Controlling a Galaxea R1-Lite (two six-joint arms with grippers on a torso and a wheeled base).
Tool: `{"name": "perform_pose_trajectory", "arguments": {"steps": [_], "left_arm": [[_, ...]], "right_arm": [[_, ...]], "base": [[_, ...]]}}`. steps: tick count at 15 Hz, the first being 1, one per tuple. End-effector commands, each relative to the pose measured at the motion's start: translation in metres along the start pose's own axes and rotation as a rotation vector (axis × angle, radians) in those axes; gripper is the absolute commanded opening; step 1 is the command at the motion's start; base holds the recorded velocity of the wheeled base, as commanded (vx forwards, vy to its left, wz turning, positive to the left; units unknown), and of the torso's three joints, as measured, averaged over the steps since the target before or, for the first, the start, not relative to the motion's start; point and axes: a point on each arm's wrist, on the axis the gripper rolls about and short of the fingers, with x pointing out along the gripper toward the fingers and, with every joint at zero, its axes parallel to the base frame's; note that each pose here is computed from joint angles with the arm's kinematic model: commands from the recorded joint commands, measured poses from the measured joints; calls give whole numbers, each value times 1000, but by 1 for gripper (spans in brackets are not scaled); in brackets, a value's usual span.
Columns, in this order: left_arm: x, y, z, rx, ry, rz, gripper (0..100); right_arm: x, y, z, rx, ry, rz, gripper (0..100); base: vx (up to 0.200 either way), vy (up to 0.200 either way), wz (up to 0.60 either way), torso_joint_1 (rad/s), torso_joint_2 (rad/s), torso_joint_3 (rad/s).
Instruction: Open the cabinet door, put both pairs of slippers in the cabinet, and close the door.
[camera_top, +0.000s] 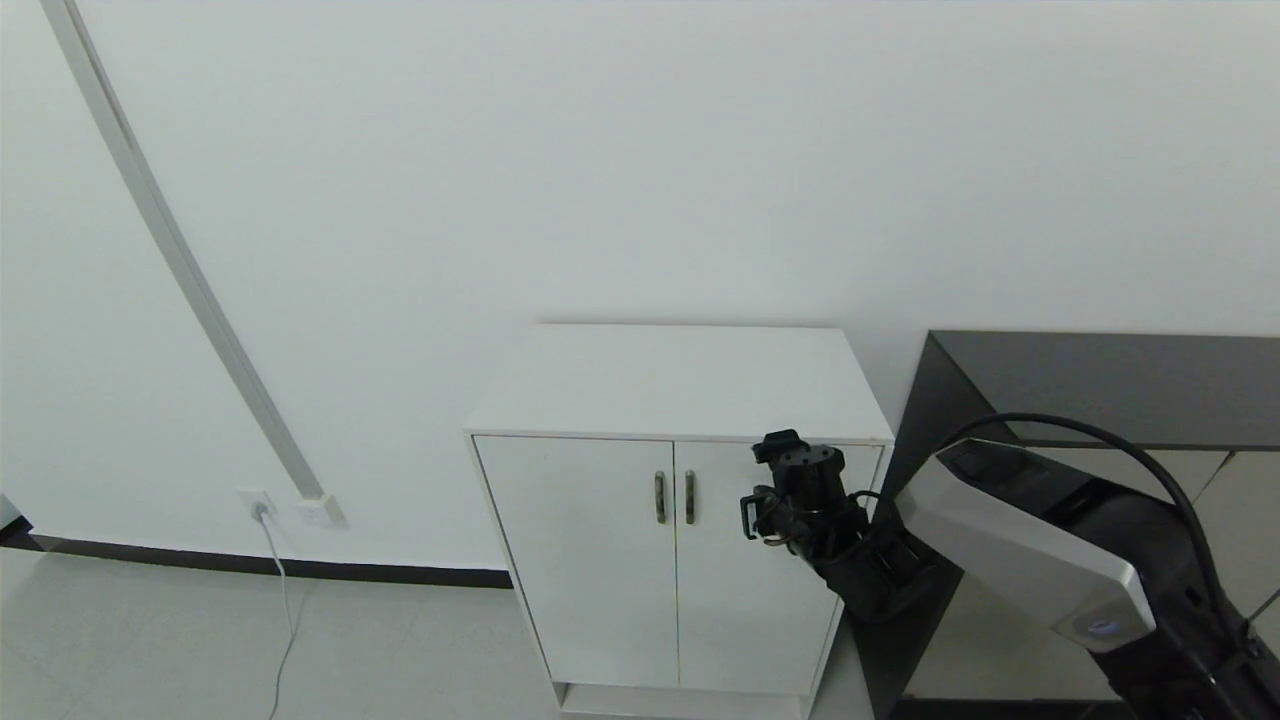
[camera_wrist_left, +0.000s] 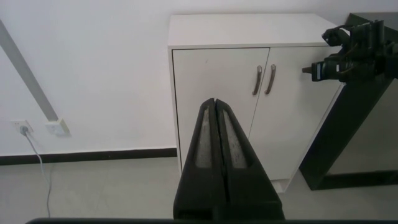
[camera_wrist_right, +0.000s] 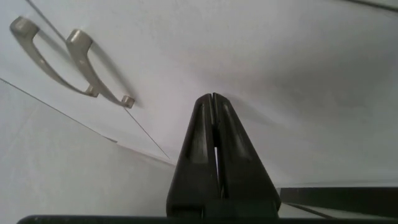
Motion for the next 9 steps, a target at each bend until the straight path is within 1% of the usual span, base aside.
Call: {"name": "perform_pose_trajectory", "arguments": {"steps": [1,2,3,6,9], "left_arm": [[0,0,0,0,1,0,0],[0,0,0,0,1,0,0],[0,0,0,0,1,0,0],[0,0,0,0,1,0,0],[0,0,0,0,1,0,0]], "right_arm": [[-23,-6,9,4,-13,0,0],[-27,-7,9,3,-12,0,0],[-41,-16,14,7,-3,-15,0],[-65,-26,22,14,-8,-53,0],[-102,-43,27,23,-22,-81,0]], "base": [[0,0,0,0,0,0],[0,0,0,0,0,0],[0,0,0,0,0,0],[0,0,0,0,0,0],[0,0,0,0,0,0]]}}
